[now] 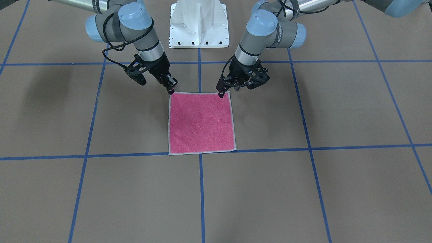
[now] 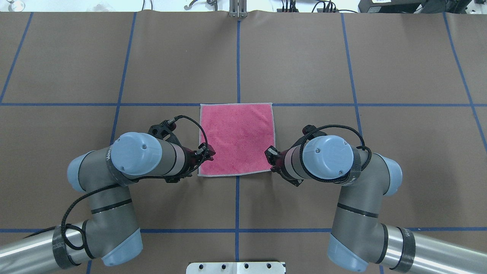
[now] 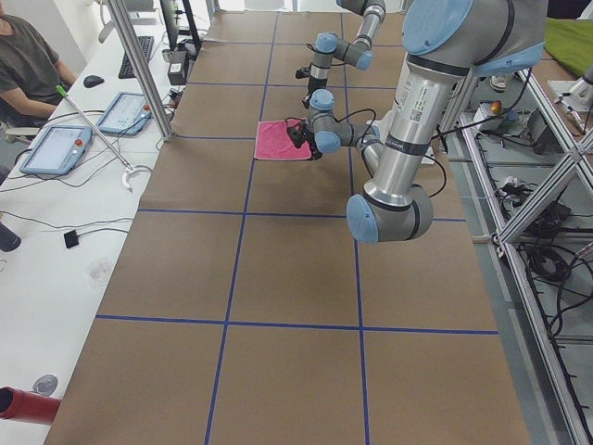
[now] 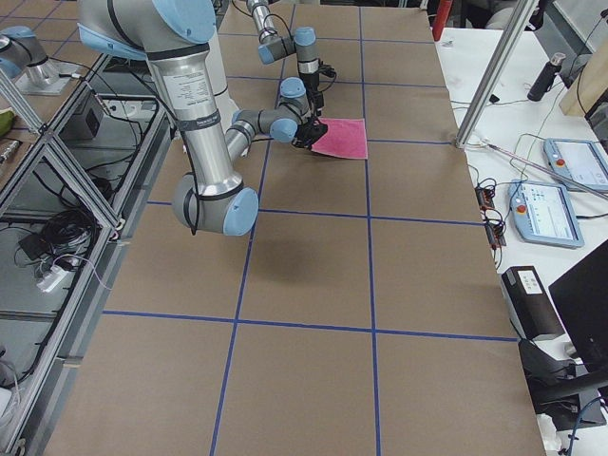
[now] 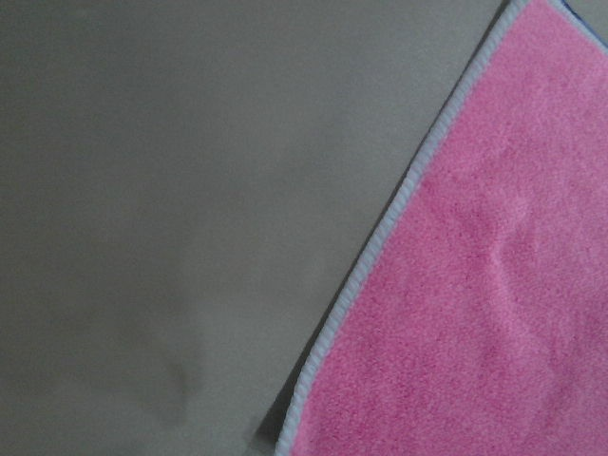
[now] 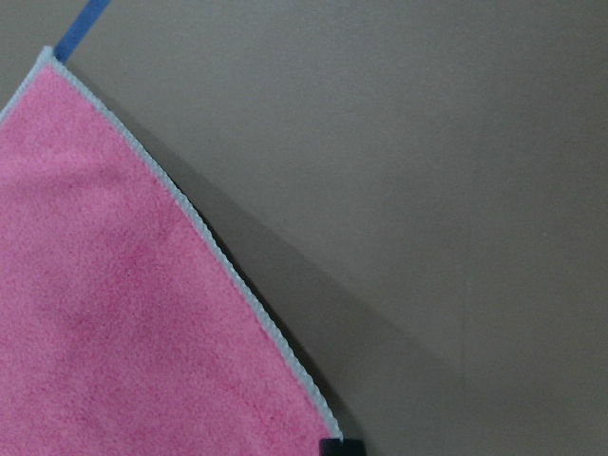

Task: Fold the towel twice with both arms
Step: 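Lower both grippers and pinch the two far towel corners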

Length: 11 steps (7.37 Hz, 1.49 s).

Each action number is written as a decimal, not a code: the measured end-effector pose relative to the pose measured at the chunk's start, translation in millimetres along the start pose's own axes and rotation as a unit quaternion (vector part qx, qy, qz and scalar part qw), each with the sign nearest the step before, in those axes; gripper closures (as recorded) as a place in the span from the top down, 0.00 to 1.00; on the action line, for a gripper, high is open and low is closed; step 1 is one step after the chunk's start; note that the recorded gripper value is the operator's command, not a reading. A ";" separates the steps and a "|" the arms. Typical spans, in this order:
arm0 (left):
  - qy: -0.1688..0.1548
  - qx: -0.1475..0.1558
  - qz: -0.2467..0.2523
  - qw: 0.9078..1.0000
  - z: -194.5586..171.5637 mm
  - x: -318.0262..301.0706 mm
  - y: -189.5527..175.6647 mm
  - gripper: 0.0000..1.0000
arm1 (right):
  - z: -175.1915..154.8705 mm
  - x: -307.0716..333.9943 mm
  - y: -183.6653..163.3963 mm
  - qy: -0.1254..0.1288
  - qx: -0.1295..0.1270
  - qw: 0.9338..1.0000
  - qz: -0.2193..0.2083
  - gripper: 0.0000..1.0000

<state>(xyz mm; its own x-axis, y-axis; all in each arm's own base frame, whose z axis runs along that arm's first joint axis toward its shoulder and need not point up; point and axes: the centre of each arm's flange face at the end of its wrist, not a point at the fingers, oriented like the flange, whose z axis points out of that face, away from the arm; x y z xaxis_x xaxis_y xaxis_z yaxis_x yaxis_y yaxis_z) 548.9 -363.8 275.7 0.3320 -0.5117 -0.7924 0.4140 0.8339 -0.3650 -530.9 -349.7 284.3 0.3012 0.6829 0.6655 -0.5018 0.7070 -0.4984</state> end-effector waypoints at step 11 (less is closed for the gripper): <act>0.007 0.042 0.002 0.999 13.7 -16.5 25.5 0.43 | -0.1 0.2 1.0 0.000 -0.001 1.000 0.000 0.00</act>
<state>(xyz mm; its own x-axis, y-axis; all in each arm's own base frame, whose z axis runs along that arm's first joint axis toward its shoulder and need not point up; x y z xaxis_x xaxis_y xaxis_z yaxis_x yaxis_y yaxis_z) 565.6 -337.0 286.2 0.3222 -0.5053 -0.8005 0.4831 0.8150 -0.3200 -531.2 -348.9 283.9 0.3014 0.6822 0.6661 -0.5007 0.7078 -0.4983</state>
